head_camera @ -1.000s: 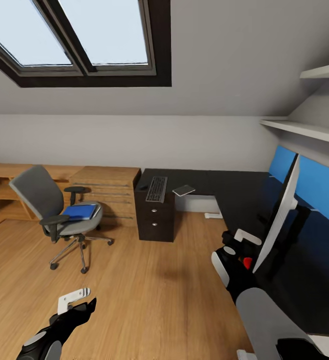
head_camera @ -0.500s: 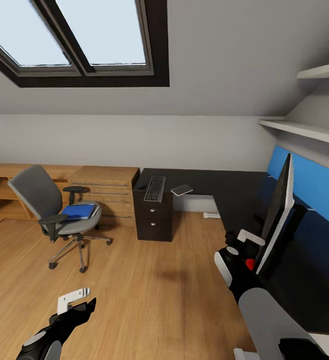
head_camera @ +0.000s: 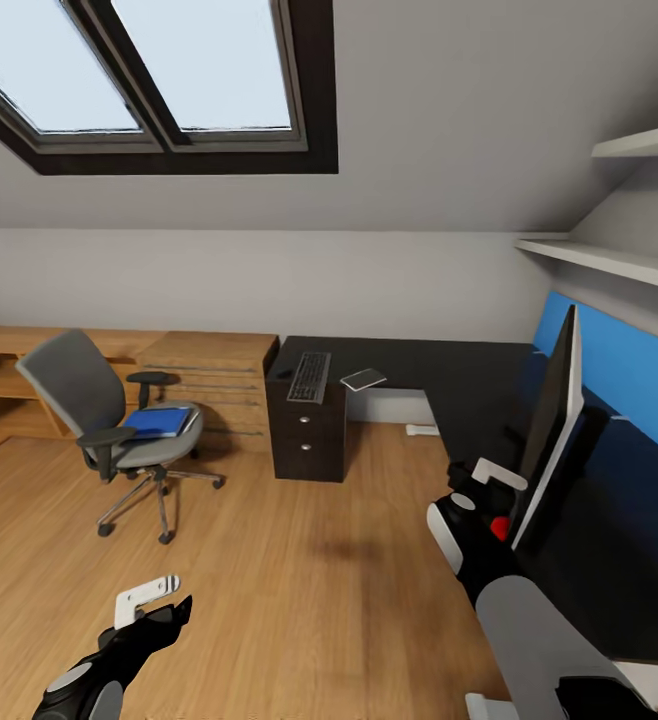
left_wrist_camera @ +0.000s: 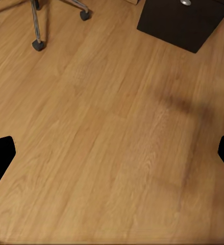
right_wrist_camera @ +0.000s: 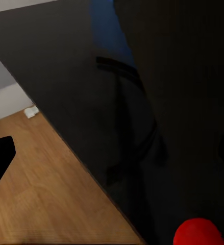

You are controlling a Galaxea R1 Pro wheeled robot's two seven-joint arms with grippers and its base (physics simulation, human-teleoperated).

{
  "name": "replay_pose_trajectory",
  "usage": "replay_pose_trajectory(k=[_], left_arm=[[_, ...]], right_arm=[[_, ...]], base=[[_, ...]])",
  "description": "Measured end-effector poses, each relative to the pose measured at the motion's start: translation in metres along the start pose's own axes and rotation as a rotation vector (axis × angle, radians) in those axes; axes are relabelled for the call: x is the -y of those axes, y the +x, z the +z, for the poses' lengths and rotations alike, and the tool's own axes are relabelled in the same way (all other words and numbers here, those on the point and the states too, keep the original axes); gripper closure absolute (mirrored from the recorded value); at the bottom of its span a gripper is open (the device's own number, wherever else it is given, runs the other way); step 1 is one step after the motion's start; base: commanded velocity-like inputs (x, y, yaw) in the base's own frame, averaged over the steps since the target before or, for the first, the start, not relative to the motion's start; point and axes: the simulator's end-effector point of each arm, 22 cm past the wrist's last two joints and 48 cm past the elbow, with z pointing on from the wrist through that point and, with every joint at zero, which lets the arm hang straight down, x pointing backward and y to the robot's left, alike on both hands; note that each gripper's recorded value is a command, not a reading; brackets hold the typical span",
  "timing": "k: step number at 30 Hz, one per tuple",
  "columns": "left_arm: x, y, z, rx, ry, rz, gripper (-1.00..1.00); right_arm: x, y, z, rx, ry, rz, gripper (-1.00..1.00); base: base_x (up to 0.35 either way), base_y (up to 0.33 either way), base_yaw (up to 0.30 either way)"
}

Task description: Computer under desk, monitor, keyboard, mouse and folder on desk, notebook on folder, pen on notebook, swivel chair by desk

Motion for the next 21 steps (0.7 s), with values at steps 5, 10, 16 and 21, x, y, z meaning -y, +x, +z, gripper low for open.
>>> replay_pose_trajectory(k=[5,10,16,21], left_arm=[[0.0,0.0,0.0,0.0,0.0,0.0,-1.0],[0.001,0.001,0.0,-0.002,0.003,-0.001,-1.0],[0.002,0.001,0.0,-0.002,0.004,-0.001,-1.0],[0.001,0.001,0.0,-0.002,0.002,-0.001,-1.0]], right_arm=[[-0.004,-0.001,-0.001,0.004,-0.012,-0.004,-1.0],[-0.037,-0.005,-0.016,0.044,-0.097,-0.059,-1.0],[-0.076,-0.006,-0.04,0.089,-0.192,-0.126,-1.0],[-0.086,-0.005,-0.046,0.097,-0.214,-0.142,-1.0]], base=[[-0.226,0.199,0.0],[-0.246,0.226,0.0],[-0.173,0.209,0.0],[-0.282,0.076,0.0]])
